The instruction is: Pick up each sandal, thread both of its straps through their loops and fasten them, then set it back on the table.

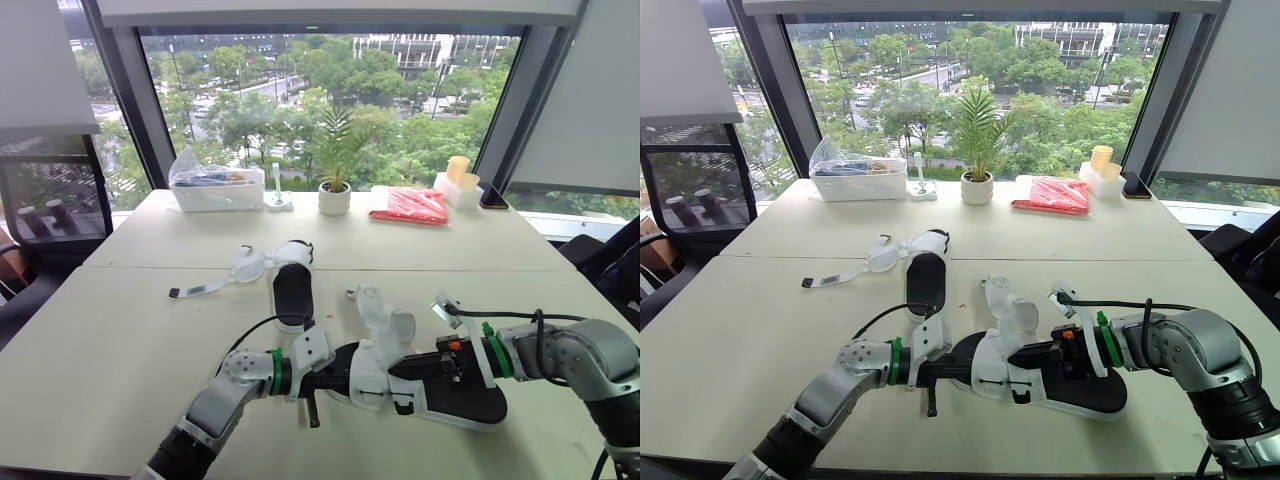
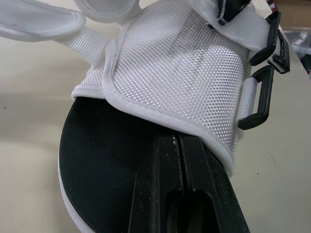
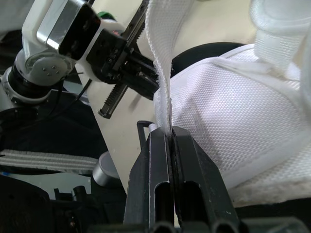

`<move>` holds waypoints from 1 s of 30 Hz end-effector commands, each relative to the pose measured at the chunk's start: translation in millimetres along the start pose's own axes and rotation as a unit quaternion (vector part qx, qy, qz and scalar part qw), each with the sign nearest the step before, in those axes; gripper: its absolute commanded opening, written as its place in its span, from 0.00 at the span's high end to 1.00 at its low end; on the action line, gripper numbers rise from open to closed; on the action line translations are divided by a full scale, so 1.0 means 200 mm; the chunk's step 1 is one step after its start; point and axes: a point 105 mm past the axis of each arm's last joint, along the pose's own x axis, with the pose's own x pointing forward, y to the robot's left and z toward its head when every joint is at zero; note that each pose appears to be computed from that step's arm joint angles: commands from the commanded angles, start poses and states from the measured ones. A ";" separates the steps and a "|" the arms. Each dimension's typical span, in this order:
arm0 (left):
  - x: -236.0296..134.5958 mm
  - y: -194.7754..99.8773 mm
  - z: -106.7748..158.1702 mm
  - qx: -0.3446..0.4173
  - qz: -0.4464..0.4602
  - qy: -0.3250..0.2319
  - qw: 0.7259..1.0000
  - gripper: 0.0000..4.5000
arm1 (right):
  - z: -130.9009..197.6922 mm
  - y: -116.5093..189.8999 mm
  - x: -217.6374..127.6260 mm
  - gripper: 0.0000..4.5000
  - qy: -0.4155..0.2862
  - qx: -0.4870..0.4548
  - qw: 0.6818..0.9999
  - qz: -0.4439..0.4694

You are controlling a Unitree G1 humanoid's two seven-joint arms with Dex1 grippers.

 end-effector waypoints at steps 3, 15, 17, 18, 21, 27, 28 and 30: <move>0.01 -0.02 -0.01 0.001 -0.001 0.003 1.000 1.00 | -0.06 0.05 0.00 1.00 0.017 -0.022 1.000 0.002; 0.01 -0.03 -0.01 -0.002 -0.001 0.003 1.000 1.00 | -0.12 0.19 -0.15 0.14 0.017 -0.043 0.999 -0.019; 0.01 -0.03 -0.01 -0.001 -0.001 0.003 1.000 1.00 | -0.14 0.22 -0.17 0.14 0.017 -0.035 0.999 -0.020; 0.01 -0.03 -0.01 -0.001 -0.001 0.003 1.000 1.00 | -0.16 0.24 -0.18 0.14 0.016 -0.028 0.999 -0.019; 0.01 -0.02 -0.01 0.000 -0.001 0.002 1.000 1.00 | -0.23 0.29 -0.18 0.14 0.016 -0.004 1.000 -0.010; 0.02 -0.02 0.00 0.002 -0.003 0.000 1.000 1.00 | -0.33 0.18 -0.10 0.14 -0.004 0.026 0.997 -0.069; 0.02 -0.02 0.00 0.002 -0.004 0.000 1.000 1.00 | -0.33 0.16 -0.10 0.14 -0.010 0.025 0.997 -0.078; 0.03 -0.02 0.00 0.002 -0.005 0.000 1.000 1.00 | -0.33 0.11 -0.09 0.14 -0.018 0.024 0.995 -0.094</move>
